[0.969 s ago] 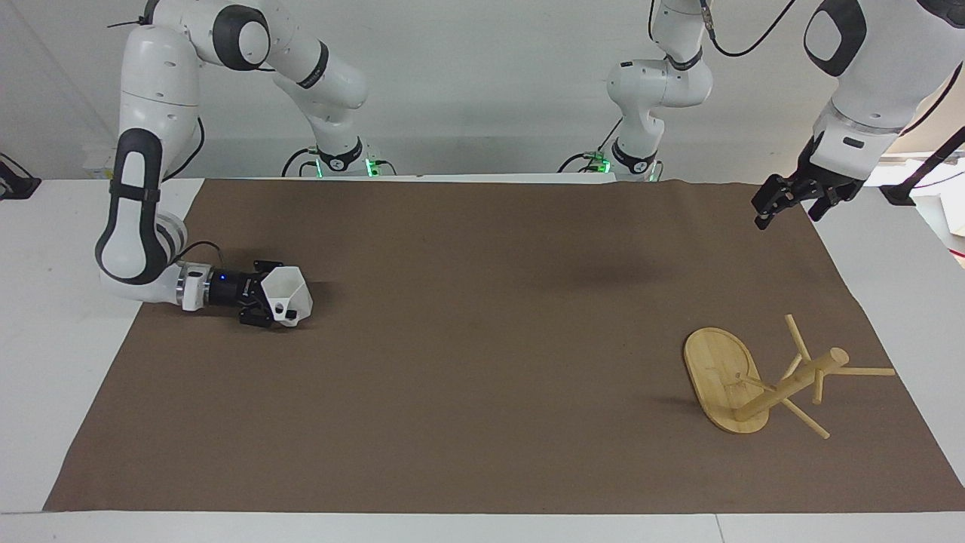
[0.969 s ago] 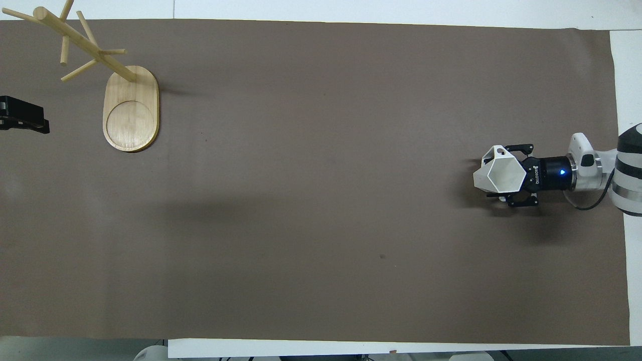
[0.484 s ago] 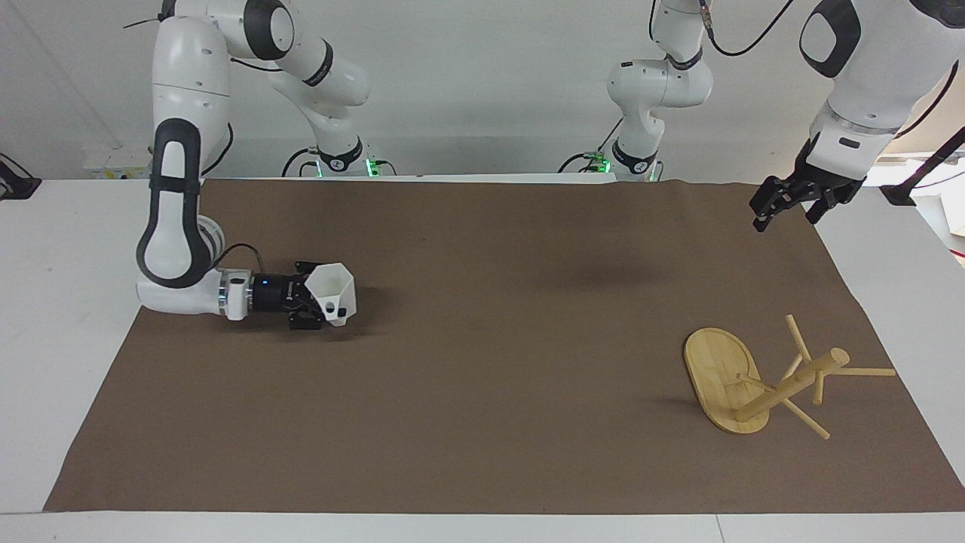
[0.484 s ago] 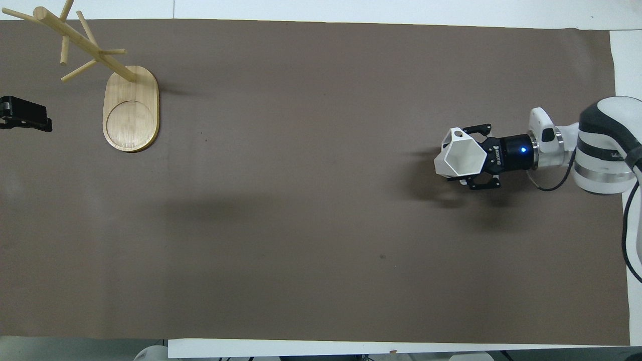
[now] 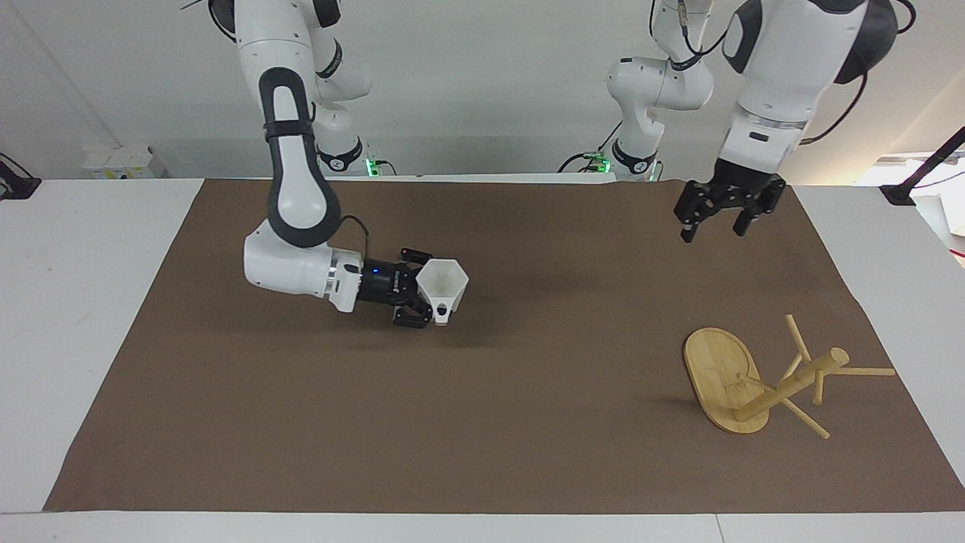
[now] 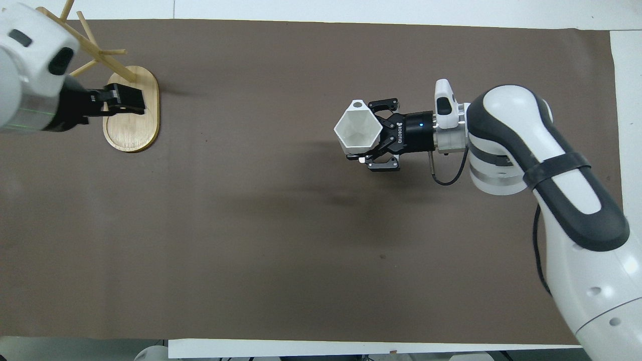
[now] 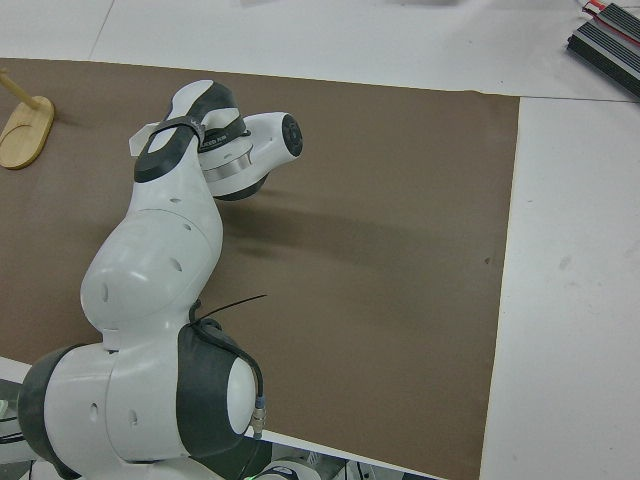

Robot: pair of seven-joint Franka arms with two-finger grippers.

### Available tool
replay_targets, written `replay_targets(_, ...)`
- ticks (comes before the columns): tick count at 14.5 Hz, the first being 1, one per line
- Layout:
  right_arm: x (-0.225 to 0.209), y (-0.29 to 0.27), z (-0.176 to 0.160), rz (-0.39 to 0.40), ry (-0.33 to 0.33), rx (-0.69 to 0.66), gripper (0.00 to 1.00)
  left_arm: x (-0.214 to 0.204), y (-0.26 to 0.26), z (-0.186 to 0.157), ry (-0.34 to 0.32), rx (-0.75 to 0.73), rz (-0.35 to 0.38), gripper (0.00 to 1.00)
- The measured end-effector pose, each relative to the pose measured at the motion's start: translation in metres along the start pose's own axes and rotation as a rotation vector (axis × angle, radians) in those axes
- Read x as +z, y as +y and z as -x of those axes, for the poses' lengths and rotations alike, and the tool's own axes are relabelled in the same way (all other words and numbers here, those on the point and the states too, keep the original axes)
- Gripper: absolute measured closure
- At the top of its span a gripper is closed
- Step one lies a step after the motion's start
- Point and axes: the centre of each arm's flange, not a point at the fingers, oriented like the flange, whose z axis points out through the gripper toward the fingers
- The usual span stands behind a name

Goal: Hang cup on rack
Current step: 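Lift the mug with the right gripper while the left gripper approaches, then grasp the mug with the left gripper while the right gripper releases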

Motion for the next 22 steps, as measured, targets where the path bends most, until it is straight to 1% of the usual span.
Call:
replay_targets(2, 0.017, -0.010, -0.021, 0.026, -0.028, 0.016, 0.22, 0.007, 0.058, 0.024, -0.020, -0.014, 0.049, 0.03)
replay_targets(4, 0.027, -0.016, -0.036, 0.051, -0.045, 0.025, 0.22, 0.020, 0.108, 0.034, -0.028, -0.087, 0.077, 0.03)
replay_targets(6, 0.035, -0.022, -0.046, 0.068, -0.057, 0.027, 0.22, 0.037, 0.156, 0.038, -0.031, -0.154, 0.096, 0.04)
replay_targets(7, 0.037, -0.024, -0.049, 0.070, -0.059, 0.031, 0.22, 0.045, 0.176, 0.042, -0.036, -0.154, 0.098, 0.07)
replay_targets(8, 0.040, -0.026, -0.051, 0.068, -0.060, 0.033, 0.22, 0.053, 0.191, 0.048, -0.044, -0.147, 0.095, 0.07)
replay_targets(11, 0.040, -0.026, -0.051, 0.067, -0.060, 0.034, 0.22, 0.074, 0.205, 0.059, -0.069, -0.127, 0.072, 0.07)
replay_targets(15, 0.040, -0.026, -0.051, 0.067, -0.060, 0.034, 0.22, 0.090, 0.199, 0.060, -0.089, -0.116, 0.045, 0.11)
replay_targets(16, 0.040, -0.026, -0.051, 0.067, -0.060, 0.034, 0.22, 0.095, 0.197, 0.061, -0.095, -0.112, 0.038, 0.18)
replay_targets(17, 0.040, -0.026, -0.051, 0.067, -0.060, 0.034, 0.22, 0.101, 0.196, 0.063, -0.104, -0.109, 0.032, 0.18)
replay_targets(18, 0.040, -0.026, -0.051, 0.067, -0.060, 0.034, 0.22, 0.109, 0.195, 0.065, -0.121, -0.116, 0.037, 0.24)
replay_targets(19, 0.040, -0.026, -0.051, 0.067, -0.060, 0.034, 0.22, 0.116, 0.195, 0.067, -0.138, -0.120, 0.050, 0.35)
replay_targets(22, 0.042, -0.027, -0.050, 0.064, -0.061, 0.035, 0.22, 0.123, 0.191, 0.064, -0.143, -0.112, 0.084, 0.72)
